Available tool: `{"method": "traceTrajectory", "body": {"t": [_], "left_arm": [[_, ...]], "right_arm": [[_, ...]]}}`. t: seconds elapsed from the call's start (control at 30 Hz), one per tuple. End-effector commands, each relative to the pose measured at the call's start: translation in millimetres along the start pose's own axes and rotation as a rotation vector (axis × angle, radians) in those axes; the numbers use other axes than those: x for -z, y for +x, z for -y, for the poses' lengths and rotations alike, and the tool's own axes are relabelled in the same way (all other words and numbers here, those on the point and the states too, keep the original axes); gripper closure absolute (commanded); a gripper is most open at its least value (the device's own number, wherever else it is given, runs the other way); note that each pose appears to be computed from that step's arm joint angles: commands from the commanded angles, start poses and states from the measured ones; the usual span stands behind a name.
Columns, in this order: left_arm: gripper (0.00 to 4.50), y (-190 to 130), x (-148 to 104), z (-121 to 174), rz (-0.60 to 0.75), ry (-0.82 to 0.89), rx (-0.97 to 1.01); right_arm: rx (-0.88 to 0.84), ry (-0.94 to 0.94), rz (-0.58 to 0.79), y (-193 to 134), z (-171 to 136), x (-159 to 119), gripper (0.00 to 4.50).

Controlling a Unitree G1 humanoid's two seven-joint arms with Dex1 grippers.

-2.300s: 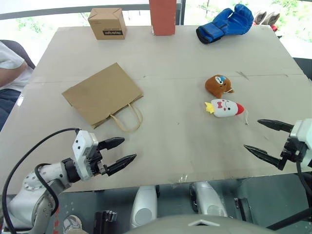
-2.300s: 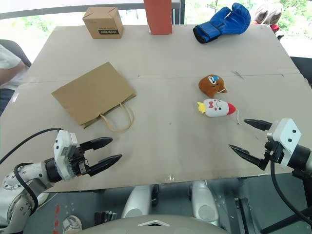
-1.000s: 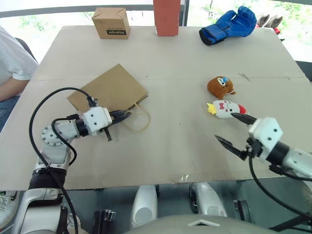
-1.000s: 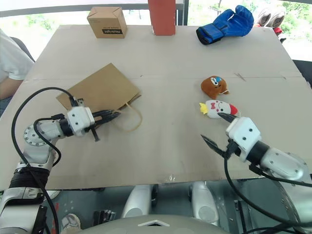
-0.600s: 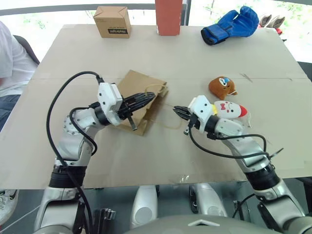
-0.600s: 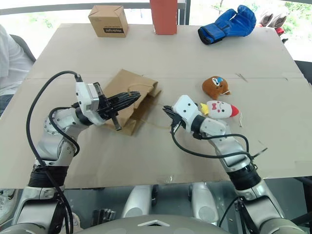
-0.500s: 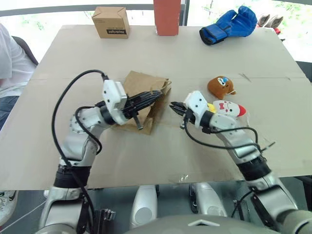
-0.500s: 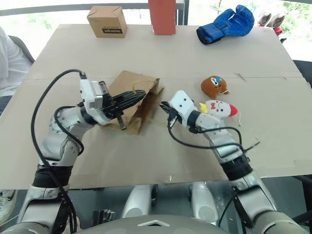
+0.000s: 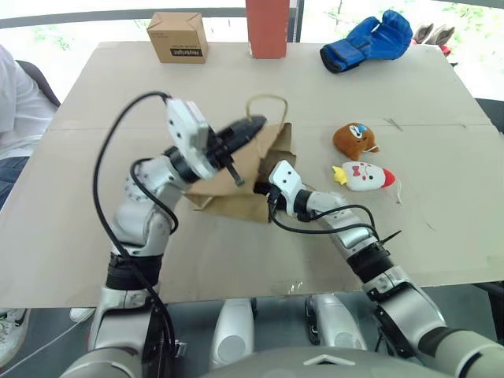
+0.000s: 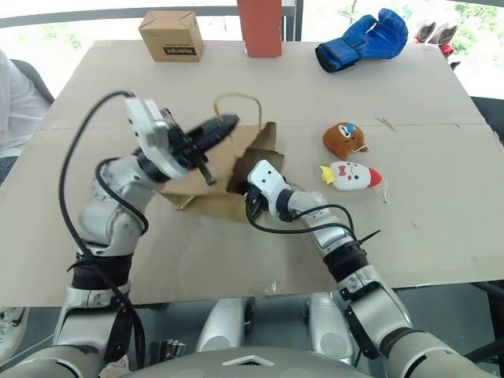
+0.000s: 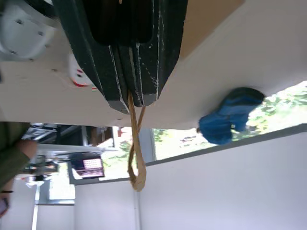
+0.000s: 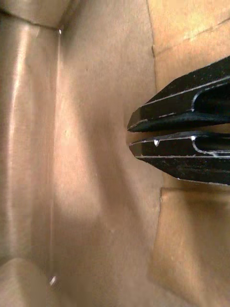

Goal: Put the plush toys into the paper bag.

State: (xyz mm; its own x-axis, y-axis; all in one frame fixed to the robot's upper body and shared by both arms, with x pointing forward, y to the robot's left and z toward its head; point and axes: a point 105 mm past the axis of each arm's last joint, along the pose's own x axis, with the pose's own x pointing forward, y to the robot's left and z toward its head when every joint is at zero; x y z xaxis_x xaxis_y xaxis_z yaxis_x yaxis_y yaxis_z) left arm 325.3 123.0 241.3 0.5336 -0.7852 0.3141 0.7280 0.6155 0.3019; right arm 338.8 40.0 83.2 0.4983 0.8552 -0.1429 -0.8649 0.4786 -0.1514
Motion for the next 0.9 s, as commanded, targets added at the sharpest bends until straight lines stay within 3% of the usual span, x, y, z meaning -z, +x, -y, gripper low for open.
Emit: {"method": "traceTrajectory", "body": {"t": [0.03, 0.43, 0.63, 0.9], "left_arm": [[4.5, -1, -16, -31, 0.016, 0.067, -0.142], [4.5, -12, -26, -53, -0.041, 0.087, -0.335], [4.5, -15, -29, -57, -0.012, 0.052, -0.502], [4.5, -9, -25, -37, -0.003, 0.034, -0.409]], "right_arm": [[0.094, 0.015, -0.044, 11, 2, 6, 4.43], [0.286, 0.005, -0.009, 31, 23, -13, 4.43], [0.285, -0.041, -0.101, 28, 21, 15, 4.43], [0.309, 0.004, 0.048, 17, 35, -23, 4.43]]}}
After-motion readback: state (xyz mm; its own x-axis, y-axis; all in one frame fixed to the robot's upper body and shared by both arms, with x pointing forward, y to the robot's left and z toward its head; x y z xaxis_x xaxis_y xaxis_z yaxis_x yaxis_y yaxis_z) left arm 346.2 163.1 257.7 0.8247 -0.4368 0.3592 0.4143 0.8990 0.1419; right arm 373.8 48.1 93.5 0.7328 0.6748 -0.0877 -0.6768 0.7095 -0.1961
